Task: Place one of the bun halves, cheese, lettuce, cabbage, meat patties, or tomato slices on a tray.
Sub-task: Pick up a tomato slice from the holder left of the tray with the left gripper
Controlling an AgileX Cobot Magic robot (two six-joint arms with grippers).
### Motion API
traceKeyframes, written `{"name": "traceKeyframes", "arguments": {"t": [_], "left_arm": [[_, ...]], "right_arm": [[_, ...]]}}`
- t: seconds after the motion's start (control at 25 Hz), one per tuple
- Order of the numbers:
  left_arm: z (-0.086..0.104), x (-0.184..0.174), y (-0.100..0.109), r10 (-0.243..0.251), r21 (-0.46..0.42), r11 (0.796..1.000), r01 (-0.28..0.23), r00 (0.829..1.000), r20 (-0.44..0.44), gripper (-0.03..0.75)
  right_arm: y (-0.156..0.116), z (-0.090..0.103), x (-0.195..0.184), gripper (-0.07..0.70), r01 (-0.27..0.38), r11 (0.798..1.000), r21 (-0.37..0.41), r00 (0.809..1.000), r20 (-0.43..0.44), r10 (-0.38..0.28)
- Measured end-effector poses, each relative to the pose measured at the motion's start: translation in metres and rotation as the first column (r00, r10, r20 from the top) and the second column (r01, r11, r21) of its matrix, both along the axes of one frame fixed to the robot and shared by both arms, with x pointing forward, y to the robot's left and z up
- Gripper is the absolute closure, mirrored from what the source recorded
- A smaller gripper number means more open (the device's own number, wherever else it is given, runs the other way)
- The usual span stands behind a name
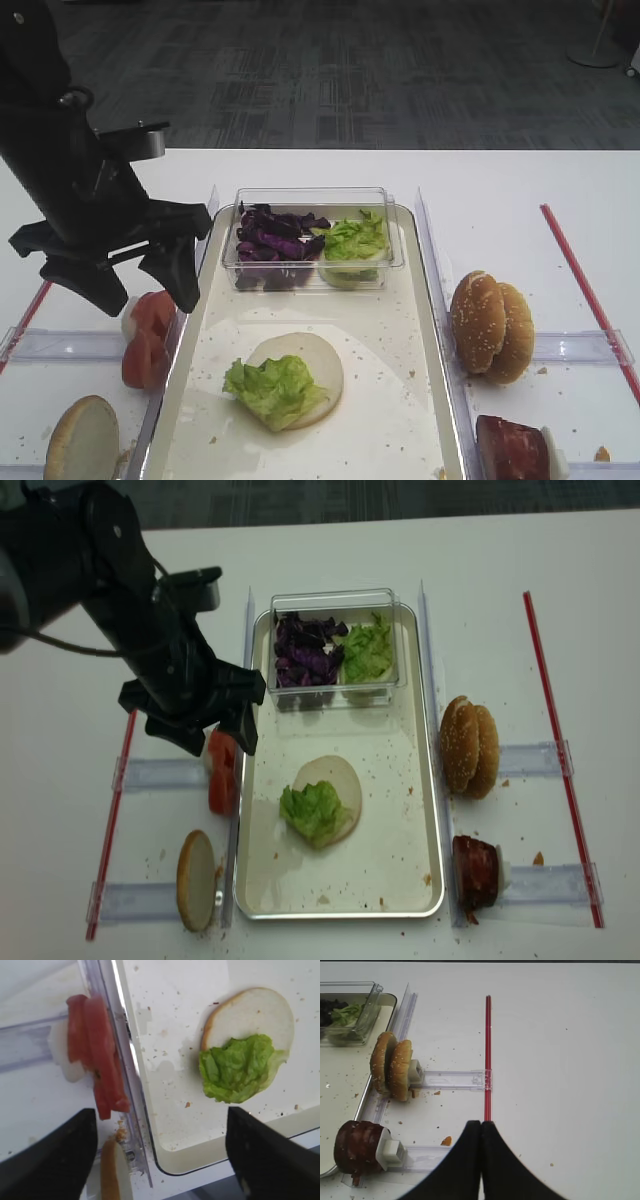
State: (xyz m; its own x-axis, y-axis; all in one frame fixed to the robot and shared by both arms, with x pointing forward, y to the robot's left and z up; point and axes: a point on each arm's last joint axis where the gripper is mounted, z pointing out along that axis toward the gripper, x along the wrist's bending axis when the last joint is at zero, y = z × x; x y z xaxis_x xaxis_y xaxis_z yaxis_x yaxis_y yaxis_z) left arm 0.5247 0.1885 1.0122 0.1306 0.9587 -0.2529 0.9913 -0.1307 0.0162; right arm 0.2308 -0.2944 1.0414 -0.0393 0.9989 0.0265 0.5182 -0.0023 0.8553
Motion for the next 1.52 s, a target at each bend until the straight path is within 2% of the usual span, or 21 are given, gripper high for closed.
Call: {"name": "traceKeyframes", "arguments": {"t": [0.24, 0.52, 1.16, 1.52], "left_arm": [[-0.015, 0.010, -0.003, 0.005, 0.001, 1.000, -0.005, 1.000, -0.012, 0.225], [-0.028, 0.016, -0.006, 0.003, 0.001, 1.000, -0.003, 1.000, -0.031, 0.273], [-0.040, 0.022, -0.008, 0.012, 0.000, 1.000, -0.012, 0.999, -0.032, 0.288], [-0.040, 0.023, -0.007, 0.011, 0.005, 1.000, -0.011, 1.000, -0.019, 0.361]], "right_arm": [[0.000, 0.000, 0.000, 0.595, 0.000, 1.000, 0.000, 1.000, 0.000, 0.000], [0.000, 0.000, 0.000, 0.595, 0.000, 1.000, 0.000, 1.000, 0.000, 0.000], [0.000, 0.000, 0.000, 0.595, 0.000, 1.000, 0.000, 1.000, 0.000, 0.000], [0.000, 0.000, 0.000, 0.595, 0.000, 1.000, 0.000, 1.000, 0.000, 0.000]]}}
